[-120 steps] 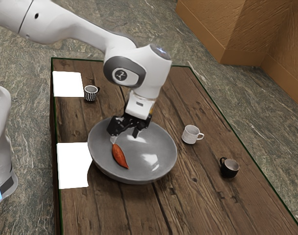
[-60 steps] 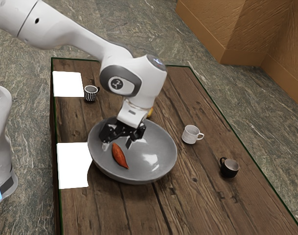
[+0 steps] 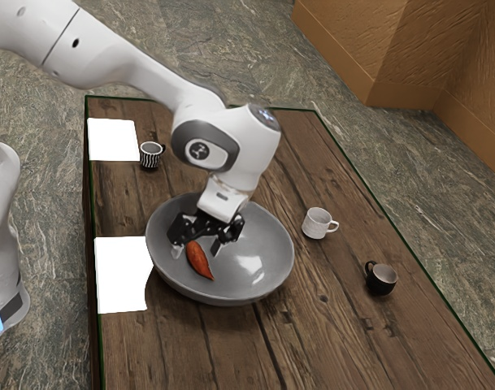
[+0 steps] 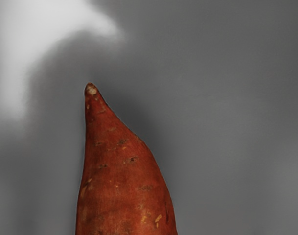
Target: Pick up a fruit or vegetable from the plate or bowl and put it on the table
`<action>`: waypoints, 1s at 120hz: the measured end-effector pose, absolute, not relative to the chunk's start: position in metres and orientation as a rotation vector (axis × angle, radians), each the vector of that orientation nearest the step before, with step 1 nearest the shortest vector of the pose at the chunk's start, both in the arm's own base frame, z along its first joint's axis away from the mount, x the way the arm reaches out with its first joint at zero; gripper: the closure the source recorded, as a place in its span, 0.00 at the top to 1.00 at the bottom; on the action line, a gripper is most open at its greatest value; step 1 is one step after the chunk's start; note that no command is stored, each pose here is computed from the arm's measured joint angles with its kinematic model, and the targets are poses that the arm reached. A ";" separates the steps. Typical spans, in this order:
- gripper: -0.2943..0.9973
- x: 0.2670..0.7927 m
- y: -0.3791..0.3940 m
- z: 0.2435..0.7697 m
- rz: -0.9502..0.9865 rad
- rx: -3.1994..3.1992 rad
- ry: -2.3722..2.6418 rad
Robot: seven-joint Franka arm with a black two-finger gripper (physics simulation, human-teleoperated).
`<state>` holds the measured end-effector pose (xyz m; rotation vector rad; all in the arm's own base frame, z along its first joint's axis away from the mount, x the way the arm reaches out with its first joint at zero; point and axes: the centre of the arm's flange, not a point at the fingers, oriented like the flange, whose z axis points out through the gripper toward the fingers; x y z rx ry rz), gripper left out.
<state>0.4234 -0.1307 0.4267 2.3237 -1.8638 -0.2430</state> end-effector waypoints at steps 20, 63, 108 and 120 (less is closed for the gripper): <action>0.77 0.425 -0.131 0.422 -0.248 2.316 -1.867; 0.46 0.427 -0.132 0.419 -0.245 2.315 -1.872; 0.37 0.427 -0.132 0.419 -0.239 2.327 -1.866; 0.35 0.440 -0.138 0.453 -0.149 2.349 -1.893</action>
